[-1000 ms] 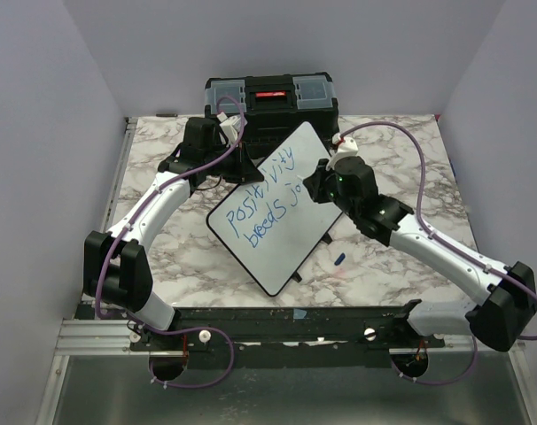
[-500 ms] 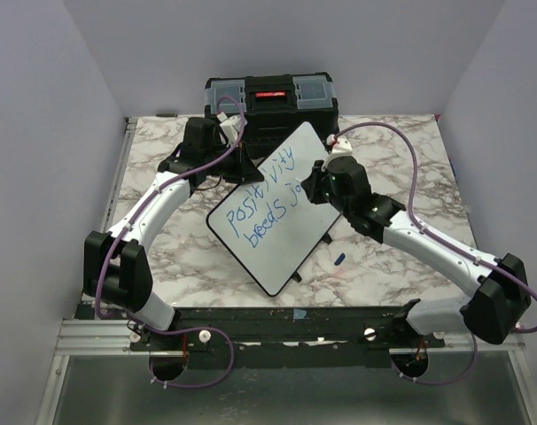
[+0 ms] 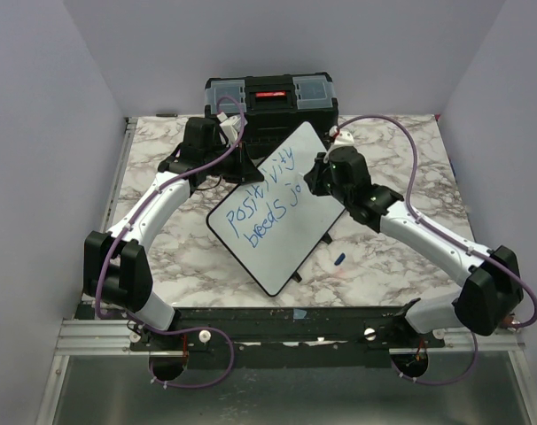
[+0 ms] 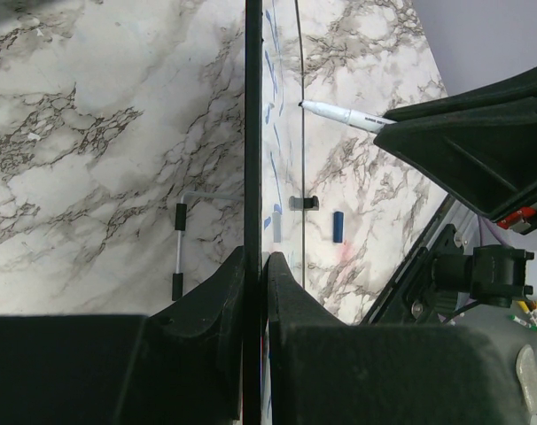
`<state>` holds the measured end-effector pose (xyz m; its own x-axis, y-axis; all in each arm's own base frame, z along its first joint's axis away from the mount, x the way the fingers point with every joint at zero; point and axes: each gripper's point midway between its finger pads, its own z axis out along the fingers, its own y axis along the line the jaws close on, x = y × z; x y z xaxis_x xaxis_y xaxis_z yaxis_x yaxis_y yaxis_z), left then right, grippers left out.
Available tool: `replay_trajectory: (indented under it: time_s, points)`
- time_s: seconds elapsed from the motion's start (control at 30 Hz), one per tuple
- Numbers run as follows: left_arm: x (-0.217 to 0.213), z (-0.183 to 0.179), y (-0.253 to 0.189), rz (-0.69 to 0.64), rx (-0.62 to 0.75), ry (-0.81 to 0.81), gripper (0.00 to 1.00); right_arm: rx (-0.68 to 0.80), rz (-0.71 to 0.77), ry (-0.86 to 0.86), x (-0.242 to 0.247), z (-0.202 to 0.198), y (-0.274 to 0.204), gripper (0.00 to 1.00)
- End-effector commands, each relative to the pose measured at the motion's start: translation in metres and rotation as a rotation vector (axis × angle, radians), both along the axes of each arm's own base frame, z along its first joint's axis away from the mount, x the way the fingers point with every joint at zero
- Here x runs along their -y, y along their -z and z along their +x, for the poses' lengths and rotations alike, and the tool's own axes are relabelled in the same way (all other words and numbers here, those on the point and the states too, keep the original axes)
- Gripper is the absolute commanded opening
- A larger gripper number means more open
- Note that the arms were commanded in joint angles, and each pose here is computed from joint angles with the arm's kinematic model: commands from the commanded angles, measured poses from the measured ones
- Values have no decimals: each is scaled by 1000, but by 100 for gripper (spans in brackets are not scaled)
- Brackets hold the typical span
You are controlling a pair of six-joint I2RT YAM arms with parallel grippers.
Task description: Write a sentence on the whiteboard
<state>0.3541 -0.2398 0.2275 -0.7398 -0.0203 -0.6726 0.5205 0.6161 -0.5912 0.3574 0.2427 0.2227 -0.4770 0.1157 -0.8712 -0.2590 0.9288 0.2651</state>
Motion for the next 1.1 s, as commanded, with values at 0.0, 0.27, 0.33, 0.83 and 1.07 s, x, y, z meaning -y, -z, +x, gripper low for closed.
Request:
replay_trajectory:
  time_s: [0.0, 0.27, 0.33, 0.83, 1.07]
  points:
    - [0, -4, 1, 47, 71, 43, 0, -4, 24, -11, -6, 7, -7, 1]
    - [0, -3, 1, 47, 70, 43, 0, -8, 25, -11, -7, 15, -6, 1]
    - [0, -3, 1, 47, 70, 43, 0, -15, 22, -12, -8, 15, -3, 1]
    - [0, -3, 1, 49, 68, 42, 0, -73, 1, -31, -5, 4, 23, 1]
    - [0, -3, 1, 49, 71, 40, 0, -106, -13, -34, 1, -7, 37, 1]
